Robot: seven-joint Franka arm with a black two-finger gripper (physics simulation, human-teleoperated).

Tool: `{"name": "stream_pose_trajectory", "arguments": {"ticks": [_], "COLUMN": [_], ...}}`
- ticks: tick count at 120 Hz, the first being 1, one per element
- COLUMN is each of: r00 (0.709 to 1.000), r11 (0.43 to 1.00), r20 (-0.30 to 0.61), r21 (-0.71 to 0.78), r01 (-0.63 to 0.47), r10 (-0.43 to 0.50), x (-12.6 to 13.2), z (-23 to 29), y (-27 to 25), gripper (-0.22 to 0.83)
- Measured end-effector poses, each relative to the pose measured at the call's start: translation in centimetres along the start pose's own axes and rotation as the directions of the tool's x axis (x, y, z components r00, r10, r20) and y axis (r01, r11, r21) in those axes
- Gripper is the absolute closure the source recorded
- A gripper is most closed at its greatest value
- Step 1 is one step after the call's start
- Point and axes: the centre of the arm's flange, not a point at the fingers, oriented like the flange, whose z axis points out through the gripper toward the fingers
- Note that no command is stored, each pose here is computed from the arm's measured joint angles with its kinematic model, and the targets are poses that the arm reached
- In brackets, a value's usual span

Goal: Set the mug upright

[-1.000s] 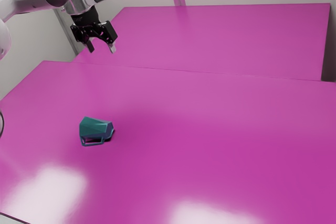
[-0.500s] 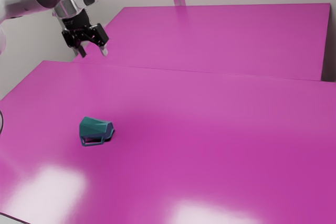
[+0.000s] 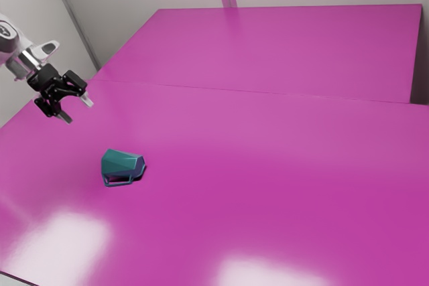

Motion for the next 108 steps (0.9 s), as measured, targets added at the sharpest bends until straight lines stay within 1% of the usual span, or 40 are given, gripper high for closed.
{"name": "stream_pose_trajectory", "arguments": {"ticks": [17, 40, 73, 81, 90, 108], "r00": [1.000, 1.000, 0.999, 0.998, 0.999, 0.996], "r11": [0.996, 0.993, 0.977, 0.972, 0.966, 0.954], "r20": [-0.011, 0.004, -0.046, -0.047, -0.031, -0.007], "r21": [-0.085, -0.118, -0.213, -0.229, -0.252, -0.286], "r01": [0.005, -0.012, -0.028, -0.042, -0.048, -0.084], "r10": [-0.006, 0.013, 0.019, 0.032, 0.041, 0.086], "x": [0.6, 2.0, 4.4, 4.5, 4.0, 3.6], "z": [3.1, 6.8, 11.0, 11.8, 13.0, 14.0], "y": [-3.5, -6.3, -9.7, -9.8, -10.1, -9.7], "gripper": [0.00, 0.00, 0.00, 0.00, 0.00, 0.00]}}
